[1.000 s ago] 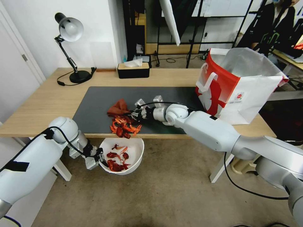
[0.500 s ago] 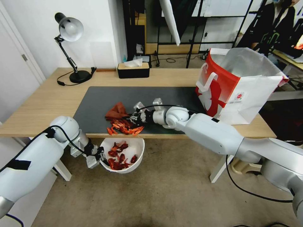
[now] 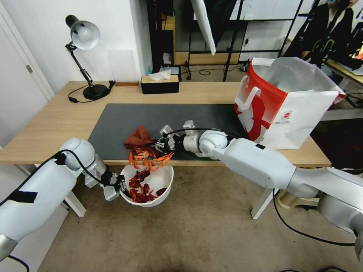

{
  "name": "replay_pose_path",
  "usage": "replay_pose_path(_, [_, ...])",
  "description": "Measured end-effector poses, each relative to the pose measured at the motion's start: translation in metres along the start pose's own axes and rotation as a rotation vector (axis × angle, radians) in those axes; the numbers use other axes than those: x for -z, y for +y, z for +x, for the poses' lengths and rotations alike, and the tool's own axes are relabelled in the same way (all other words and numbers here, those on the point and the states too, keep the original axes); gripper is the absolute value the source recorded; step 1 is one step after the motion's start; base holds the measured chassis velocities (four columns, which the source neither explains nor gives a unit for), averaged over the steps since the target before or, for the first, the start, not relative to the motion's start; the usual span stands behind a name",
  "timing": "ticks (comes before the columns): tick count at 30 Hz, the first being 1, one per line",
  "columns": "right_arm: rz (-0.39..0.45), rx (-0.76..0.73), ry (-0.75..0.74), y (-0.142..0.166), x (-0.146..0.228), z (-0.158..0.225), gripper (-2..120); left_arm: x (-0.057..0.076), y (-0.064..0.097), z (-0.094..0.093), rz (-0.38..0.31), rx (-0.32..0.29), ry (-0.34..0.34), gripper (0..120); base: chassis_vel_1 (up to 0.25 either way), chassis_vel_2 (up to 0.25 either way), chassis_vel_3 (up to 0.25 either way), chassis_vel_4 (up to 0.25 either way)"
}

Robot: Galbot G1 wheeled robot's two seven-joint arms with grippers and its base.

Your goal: Sweep shrimp from table into container with towel, then put container into takeout bag.

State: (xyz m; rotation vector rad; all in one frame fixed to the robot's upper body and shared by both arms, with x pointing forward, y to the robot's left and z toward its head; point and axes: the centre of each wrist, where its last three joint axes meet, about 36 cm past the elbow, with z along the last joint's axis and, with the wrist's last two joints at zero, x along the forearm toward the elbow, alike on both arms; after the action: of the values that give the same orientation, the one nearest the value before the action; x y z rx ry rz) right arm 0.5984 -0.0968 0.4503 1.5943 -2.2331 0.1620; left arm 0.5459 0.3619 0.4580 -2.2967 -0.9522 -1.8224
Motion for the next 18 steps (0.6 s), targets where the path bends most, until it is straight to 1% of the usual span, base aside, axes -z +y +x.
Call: replay_pose_path(18, [0.006, 0.042, -0.003, 0.02, 0.004, 0.0, 5, 0.0, -0.002, 0.002, 0.004, 0.005, 0.003, 0, 0.0, 0.0, 0.0, 0.0])
